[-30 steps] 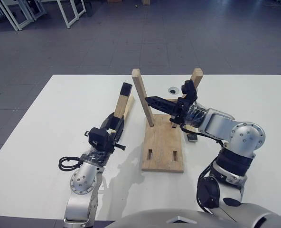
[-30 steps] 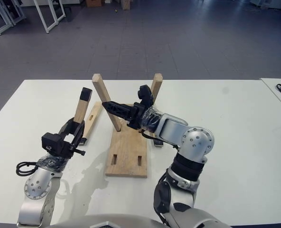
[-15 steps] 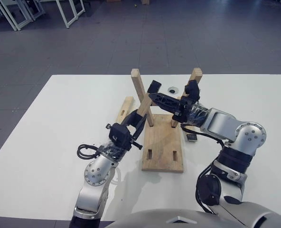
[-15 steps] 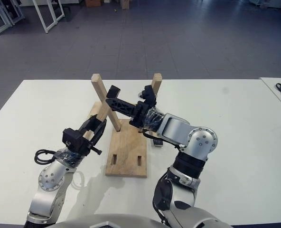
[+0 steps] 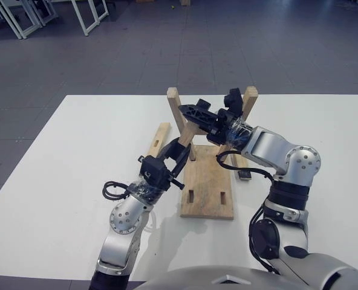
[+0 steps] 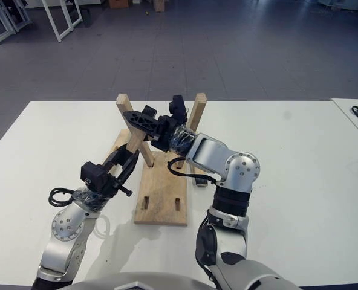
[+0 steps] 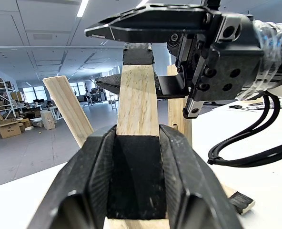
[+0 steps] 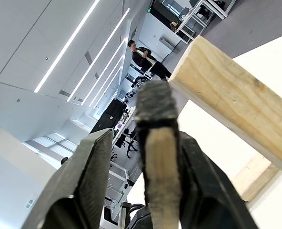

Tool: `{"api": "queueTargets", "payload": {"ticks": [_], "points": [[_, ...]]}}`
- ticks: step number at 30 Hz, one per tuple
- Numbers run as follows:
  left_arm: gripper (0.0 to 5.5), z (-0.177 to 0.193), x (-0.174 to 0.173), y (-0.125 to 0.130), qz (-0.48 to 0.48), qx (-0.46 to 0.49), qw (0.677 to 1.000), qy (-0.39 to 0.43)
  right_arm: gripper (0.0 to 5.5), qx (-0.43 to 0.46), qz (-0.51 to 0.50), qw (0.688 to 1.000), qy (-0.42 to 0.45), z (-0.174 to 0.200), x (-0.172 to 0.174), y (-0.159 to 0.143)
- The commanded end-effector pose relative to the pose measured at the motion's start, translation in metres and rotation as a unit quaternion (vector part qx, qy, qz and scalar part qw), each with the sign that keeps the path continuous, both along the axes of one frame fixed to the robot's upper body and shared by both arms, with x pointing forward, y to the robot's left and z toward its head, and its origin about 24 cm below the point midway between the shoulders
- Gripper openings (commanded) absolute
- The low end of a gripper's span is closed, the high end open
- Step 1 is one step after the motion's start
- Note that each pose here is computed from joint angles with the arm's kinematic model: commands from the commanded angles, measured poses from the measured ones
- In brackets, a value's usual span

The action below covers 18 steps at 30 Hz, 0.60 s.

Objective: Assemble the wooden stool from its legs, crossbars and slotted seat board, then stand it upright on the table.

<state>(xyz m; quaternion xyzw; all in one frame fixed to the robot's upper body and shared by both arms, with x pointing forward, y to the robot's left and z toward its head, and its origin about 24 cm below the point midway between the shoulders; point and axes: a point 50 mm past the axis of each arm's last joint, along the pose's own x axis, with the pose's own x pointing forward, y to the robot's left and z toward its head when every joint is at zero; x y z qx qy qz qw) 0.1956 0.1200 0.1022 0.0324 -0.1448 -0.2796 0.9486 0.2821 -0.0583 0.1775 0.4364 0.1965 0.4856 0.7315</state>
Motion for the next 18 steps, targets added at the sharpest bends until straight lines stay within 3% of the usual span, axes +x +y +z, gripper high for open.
{"api": "queueTargets", "payload": {"ticks": [1, 6, 11, 12, 18], "points": [[1.3, -0.015, -0.002, -0.003, -0.014, 0.022, 0.999, 0.046, 1.3, 0.043, 0.032, 0.998, -0.038, 0.021, -0.004, 0.011], [1.3, -0.016, -0.001, -0.004, -0.01, 0.017, 0.999, 0.049, 0.58, 0.059, 0.019, 0.997, -0.04, 0.023, -0.001, 0.008], [1.3, -0.015, 0.001, -0.006, -0.006, 0.004, 0.998, 0.057, 0.58, 0.047, 0.009, 0.998, -0.032, 0.017, 0.002, 0.008], [1.67, -0.013, 0.001, -0.006, -0.013, -0.008, 0.998, 0.057, 0.58, 0.039, 0.003, 0.999, -0.029, 0.014, 0.003, 0.008], [2.65, -0.011, -0.002, -0.011, -0.058, -0.024, 0.995, 0.079, 0.41, -0.049, -0.035, 0.997, -0.041, -0.009, 0.006, -0.002]]}}
